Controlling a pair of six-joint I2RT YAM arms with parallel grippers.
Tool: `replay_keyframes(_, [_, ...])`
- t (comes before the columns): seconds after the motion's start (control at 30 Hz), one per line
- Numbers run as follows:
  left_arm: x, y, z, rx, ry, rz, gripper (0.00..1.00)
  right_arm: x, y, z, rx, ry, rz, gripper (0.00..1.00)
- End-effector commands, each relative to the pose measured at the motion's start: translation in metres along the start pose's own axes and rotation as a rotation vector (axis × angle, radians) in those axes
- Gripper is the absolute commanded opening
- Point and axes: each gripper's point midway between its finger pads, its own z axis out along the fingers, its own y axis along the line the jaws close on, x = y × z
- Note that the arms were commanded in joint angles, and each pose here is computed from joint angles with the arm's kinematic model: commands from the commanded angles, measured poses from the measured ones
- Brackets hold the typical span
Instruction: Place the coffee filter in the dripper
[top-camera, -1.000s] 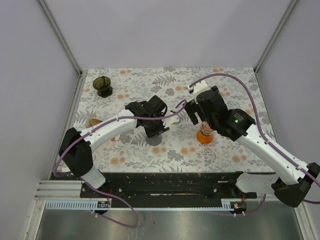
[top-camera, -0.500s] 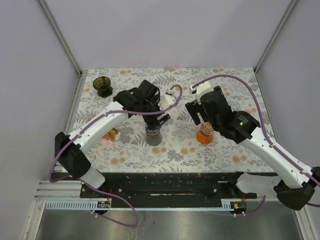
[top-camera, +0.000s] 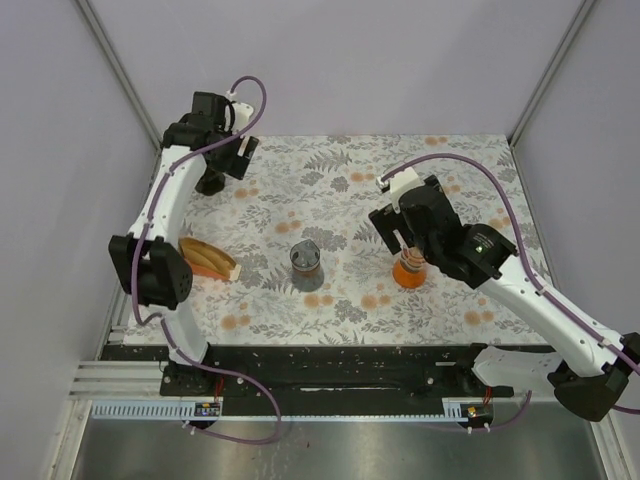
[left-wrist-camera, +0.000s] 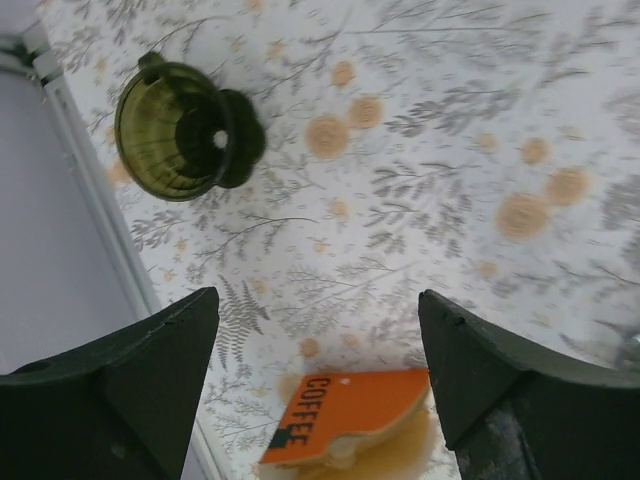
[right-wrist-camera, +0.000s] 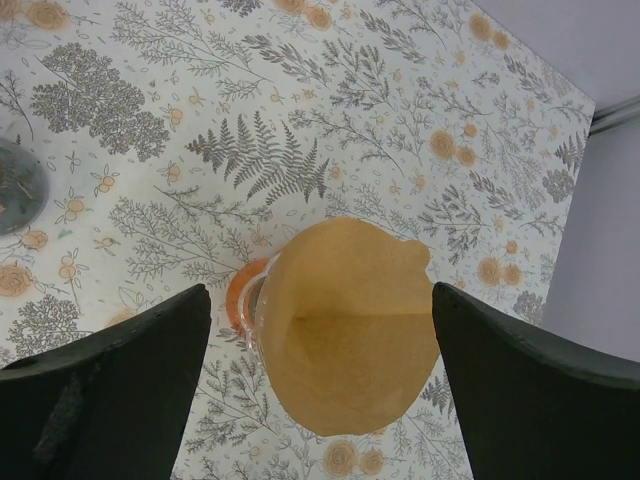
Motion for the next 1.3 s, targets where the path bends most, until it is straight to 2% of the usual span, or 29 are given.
replay_keyframes(0.0, [0.016, 0.056, 0.038, -0.236, 0.153, 0.022, 0.85, -0.006, 0.005, 0.003, -0.025, -0.027, 0.002, 0.99])
replay_keyframes(0.3, [0.013, 0.088, 0.104, -0.352, 0.245, 0.041, 0.83, 0.003, 0.008, 0.003, -0.043, -0.015, -0.009, 0.99])
replay_keyframes(0.47, [0.029, 0.105, 0.135, -0.391, 0.31, 0.081, 0.79, 0.007, 0.009, 0.003, -0.048, -0.013, -0.014, 0.99])
replay_keyframes(0.77, [0.053, 0.12, 0.17, -0.356, 0.335, 0.045, 0.68, 0.012, 0.015, 0.011, -0.06, 0.013, -0.041, 0.99])
replay_keyframes(0.93, [0.06, 0.117, 0.185, -0.316, 0.332, 0.065, 0.63, 0.014, 0.017, 0.016, -0.054, 0.03, -0.049, 0.99])
replay_keyframes(1.13, [0.069, 0.102, 0.196, -0.226, 0.313, 0.09, 0.47, 0.012, 0.017, 0.016, -0.054, 0.028, -0.049, 0.99])
replay_keyframes(1.27, [0.076, 0.098, 0.204, -0.205, 0.318, 0.106, 0.46, 0.01, 0.017, 0.016, -0.057, 0.024, -0.046, 0.99])
